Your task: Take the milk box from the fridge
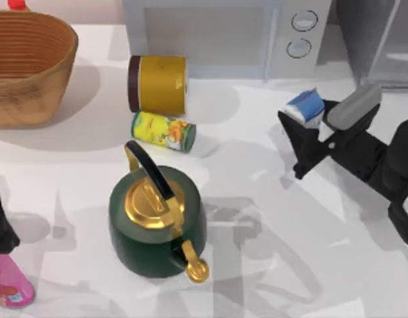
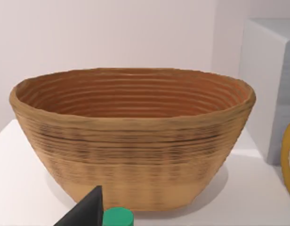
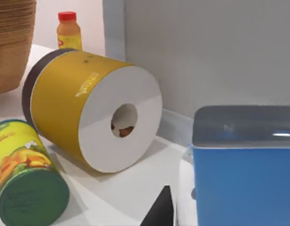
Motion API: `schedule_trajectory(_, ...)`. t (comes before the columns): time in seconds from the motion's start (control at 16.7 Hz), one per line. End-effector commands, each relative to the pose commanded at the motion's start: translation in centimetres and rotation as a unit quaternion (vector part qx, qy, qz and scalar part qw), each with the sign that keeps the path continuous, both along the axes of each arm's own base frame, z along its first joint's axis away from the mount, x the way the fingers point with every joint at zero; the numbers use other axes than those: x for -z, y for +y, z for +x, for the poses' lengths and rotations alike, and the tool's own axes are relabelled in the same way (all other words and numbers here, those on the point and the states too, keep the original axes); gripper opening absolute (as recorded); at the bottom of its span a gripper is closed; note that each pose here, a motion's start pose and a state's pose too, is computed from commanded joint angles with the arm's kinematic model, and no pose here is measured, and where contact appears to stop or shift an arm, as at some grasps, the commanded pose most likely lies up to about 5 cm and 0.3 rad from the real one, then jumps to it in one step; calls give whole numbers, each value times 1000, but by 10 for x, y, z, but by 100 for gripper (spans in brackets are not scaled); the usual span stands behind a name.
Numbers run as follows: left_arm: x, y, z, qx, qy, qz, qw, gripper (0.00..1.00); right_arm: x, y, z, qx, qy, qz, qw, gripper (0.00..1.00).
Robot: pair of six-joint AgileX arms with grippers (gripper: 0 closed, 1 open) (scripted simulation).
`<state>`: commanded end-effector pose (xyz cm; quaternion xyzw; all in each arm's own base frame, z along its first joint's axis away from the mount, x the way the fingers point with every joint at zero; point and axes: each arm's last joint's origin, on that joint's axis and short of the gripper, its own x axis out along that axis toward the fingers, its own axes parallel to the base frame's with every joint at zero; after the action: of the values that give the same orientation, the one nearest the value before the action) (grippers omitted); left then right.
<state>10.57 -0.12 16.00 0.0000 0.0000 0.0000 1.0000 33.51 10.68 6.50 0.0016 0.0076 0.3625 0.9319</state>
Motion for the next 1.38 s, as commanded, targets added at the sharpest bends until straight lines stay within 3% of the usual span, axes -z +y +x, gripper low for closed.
schedule_trajectory(0.6,0,0,0,0,0,0,1000,100,4,6,5,-12,-6,3,1000,0)
schedule_trajectory(0.96,0,0,0,0,0,0,1000,100,18,42,43,-12,-13,5,1000,0)
schedule_trajectory(1.26,0,0,0,0,0,0,1000,100,22,47,47,-12,-8,4,1000,0)
schedule_trajectory(1.38,0,0,0,0,0,0,1000,100,22,47,47,-12,-8,4,1000,15)
